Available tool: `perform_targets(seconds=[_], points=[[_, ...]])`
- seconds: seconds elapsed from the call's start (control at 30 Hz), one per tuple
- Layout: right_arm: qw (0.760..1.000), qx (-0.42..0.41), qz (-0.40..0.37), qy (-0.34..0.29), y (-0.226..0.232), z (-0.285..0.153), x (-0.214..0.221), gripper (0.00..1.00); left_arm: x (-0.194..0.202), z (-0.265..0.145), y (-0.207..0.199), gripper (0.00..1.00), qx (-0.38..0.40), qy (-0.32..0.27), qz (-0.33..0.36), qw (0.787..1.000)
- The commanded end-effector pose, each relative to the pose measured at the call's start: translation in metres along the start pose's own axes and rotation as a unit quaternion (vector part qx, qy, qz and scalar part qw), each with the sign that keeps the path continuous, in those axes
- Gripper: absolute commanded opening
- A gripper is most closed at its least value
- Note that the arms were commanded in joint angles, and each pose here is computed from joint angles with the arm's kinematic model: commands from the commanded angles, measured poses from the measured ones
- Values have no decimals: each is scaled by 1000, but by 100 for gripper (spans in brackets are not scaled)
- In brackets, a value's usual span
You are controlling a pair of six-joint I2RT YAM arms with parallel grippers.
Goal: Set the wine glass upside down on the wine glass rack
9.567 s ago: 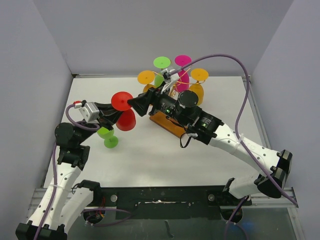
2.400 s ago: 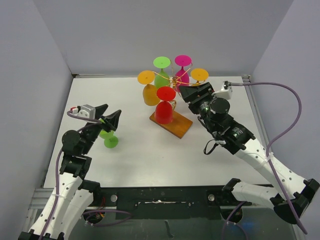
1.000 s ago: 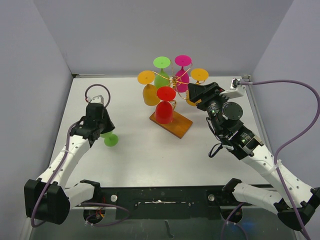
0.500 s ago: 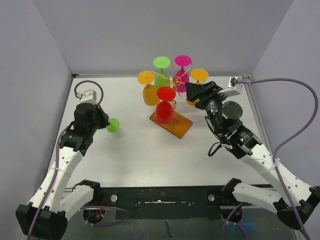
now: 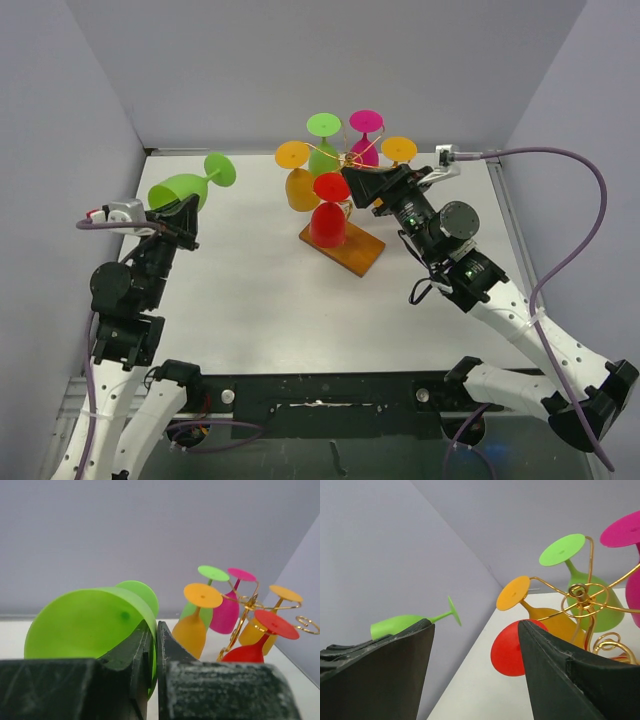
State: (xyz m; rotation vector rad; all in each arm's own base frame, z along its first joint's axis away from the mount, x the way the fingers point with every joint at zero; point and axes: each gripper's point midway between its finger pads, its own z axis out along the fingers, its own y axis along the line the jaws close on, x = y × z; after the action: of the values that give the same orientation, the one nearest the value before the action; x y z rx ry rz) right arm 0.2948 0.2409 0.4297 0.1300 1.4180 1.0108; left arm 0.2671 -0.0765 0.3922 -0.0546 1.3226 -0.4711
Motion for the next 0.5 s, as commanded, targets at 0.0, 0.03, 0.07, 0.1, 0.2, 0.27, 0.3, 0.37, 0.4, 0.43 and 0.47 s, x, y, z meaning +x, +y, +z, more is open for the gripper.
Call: perform_targets(seconds=[0.0,0.03,0.07,0.1,0.2,0.27,0.3,0.37,0.4,0.43,0.47], points=[[996,-81,-2,-21,34,1,-15,69,-76,-8,-29,0,60,-138,29,988],[996,-88,-2,-21,36,1,-16,69,-84,-10,-35,0,73,-151,28,985],[995,-93,-1,-21,38,1,-16,69,-91,-12,-42,0,88,-163,25,982],[995,-97,-1,-22,40,1,-16,69,-97,-13,-48,0,102,-173,22,979],[994,-110,4,-26,46,0,-19,70,-114,-19,-72,0,164,-200,18,966],[991,-127,11,-34,53,-1,-24,70,-125,-24,-84,0,193,-219,15,956],[989,-140,16,-40,59,-1,-27,70,-131,-25,-89,0,203,-229,9,952],[984,-168,31,-45,70,-1,-30,70,-144,-30,-99,0,230,-251,1,940],[981,-181,40,-48,76,-1,-32,69,-150,-31,-104,0,243,-259,-8,935],[980,-187,49,-48,79,0,-33,69,-154,-32,-110,0,258,-263,-21,929],[978,-191,60,-49,82,1,-34,69,-158,-33,-114,0,273,-268,-29,924]])
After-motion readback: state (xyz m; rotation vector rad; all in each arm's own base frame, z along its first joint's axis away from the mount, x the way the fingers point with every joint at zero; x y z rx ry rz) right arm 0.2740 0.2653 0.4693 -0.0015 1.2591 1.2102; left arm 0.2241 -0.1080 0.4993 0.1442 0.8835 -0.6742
